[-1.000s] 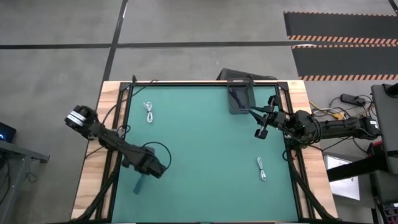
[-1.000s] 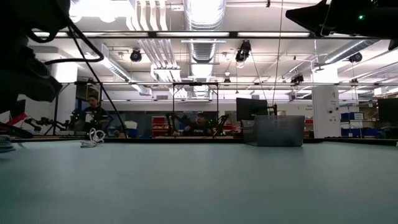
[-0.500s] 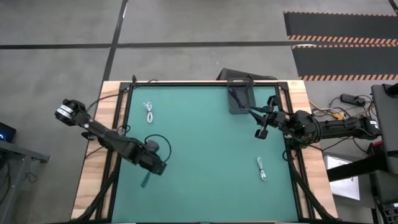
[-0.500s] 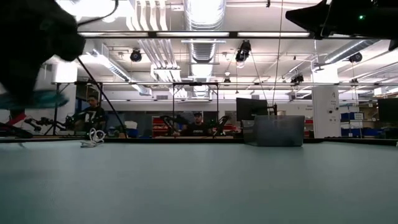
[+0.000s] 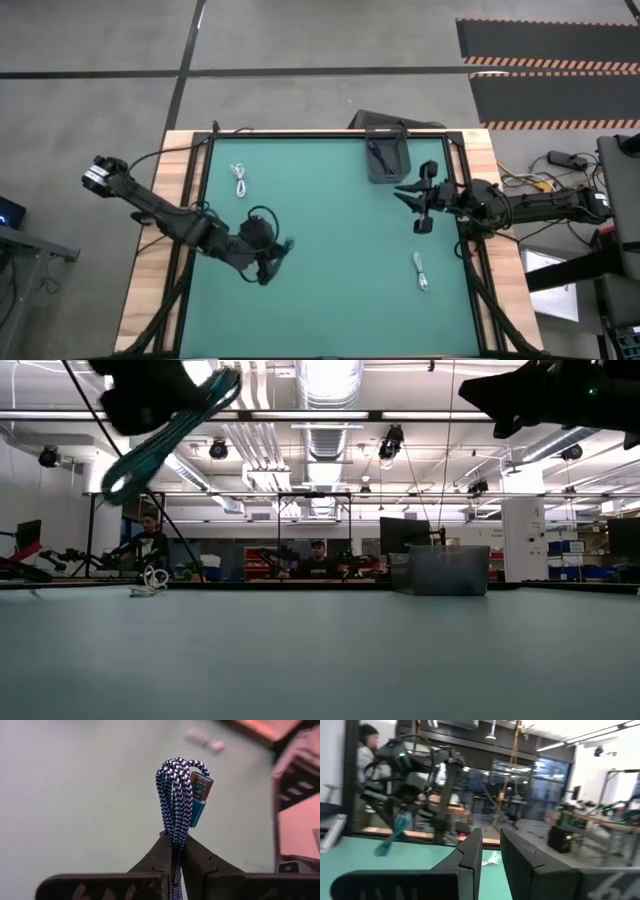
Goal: Pick and place USB-C Cables
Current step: Put the blue charger cable into the black bin
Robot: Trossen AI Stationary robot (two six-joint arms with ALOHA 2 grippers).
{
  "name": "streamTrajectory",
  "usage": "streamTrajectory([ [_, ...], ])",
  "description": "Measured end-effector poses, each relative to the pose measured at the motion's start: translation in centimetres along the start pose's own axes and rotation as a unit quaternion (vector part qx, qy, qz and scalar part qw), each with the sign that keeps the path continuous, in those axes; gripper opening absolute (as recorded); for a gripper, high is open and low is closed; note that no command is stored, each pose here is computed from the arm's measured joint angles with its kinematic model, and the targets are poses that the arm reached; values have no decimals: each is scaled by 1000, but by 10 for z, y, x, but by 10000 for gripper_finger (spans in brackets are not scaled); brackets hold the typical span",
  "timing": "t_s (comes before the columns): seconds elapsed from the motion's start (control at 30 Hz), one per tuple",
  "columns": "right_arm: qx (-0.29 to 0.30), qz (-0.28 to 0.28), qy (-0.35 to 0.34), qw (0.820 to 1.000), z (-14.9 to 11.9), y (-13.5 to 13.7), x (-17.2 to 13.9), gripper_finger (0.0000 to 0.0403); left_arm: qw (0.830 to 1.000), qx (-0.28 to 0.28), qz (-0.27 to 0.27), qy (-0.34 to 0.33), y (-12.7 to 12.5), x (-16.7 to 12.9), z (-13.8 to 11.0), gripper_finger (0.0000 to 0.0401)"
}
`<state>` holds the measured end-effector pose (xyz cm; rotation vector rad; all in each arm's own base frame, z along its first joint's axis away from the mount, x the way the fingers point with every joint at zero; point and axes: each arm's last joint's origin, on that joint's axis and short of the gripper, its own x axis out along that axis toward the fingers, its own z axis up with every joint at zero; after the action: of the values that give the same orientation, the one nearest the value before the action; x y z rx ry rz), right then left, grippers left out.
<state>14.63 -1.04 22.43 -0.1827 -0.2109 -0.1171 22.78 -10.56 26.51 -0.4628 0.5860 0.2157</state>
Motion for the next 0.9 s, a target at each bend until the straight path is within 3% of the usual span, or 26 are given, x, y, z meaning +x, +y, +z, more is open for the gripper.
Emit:
streamTrajectory([
  [0.27,42,10,11,999,-9,2,-3,59,981,149,-48,-113,-10,10,23,5],
  [0.43,57,11,18,998,-14,3,-6,59,965,198,-47,-166,-12,21,34,5],
  [0.6,59,16,20,998,-16,4,-6,59,955,216,-33,-200,-11,41,41,5],
  [0.9,69,44,20,996,-16,10,-5,59,953,198,-11,-227,-1,77,47,5],
])
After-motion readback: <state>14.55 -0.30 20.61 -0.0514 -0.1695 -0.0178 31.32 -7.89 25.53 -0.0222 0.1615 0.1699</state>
